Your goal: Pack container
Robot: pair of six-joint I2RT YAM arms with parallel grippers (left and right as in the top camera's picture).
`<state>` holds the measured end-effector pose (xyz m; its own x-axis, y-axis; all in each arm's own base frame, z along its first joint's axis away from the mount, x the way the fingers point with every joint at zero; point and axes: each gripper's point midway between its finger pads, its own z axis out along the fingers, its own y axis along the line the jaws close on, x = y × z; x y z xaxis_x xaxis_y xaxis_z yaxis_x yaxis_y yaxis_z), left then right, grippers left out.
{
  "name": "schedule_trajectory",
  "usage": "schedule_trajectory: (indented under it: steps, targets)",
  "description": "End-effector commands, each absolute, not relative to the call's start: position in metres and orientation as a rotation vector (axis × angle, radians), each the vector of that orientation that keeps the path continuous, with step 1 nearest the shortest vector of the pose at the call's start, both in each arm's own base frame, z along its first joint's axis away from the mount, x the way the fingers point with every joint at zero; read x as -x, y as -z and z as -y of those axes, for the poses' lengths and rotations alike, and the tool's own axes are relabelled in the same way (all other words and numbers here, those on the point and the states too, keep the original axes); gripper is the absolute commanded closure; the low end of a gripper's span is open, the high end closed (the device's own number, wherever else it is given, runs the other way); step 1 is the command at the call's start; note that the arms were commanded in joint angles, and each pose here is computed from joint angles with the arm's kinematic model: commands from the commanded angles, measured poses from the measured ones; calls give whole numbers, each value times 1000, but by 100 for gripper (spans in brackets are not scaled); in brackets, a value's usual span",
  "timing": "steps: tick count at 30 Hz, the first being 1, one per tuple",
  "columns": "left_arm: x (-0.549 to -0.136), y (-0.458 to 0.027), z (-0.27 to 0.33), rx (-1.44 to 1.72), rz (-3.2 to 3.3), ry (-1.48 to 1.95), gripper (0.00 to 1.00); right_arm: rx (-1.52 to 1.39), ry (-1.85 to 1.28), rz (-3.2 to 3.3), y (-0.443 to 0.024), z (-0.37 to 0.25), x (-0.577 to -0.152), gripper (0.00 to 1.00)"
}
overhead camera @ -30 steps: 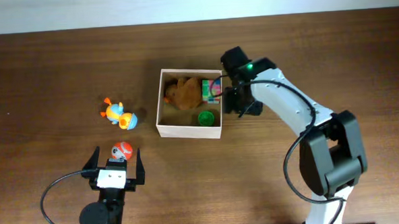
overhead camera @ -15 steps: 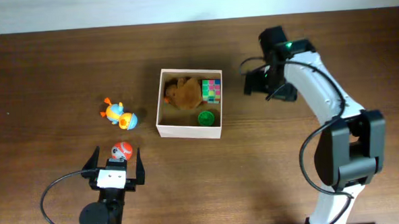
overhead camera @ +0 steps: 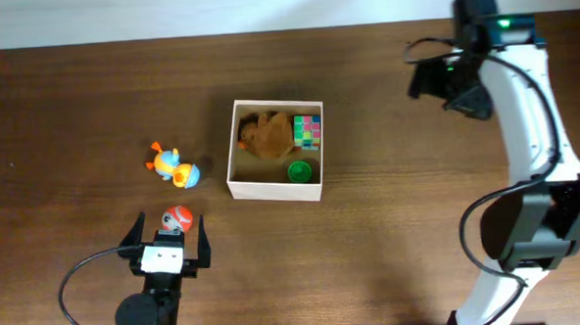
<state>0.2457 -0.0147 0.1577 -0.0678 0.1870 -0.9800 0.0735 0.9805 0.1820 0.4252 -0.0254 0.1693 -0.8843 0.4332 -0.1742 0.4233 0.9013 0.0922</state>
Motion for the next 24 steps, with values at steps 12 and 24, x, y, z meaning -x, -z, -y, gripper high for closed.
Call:
schedule_trajectory:
  steps: [12, 24]
  targets:
    - [-245, -156, 15, -214, -1637, -100, 1, -881, -43, -2791, -179, 98, -414, 1]
    - [-225, -230, 48, -230, -1589, 188, 1, -878, -44, -2792, -179, 97, -414, 1]
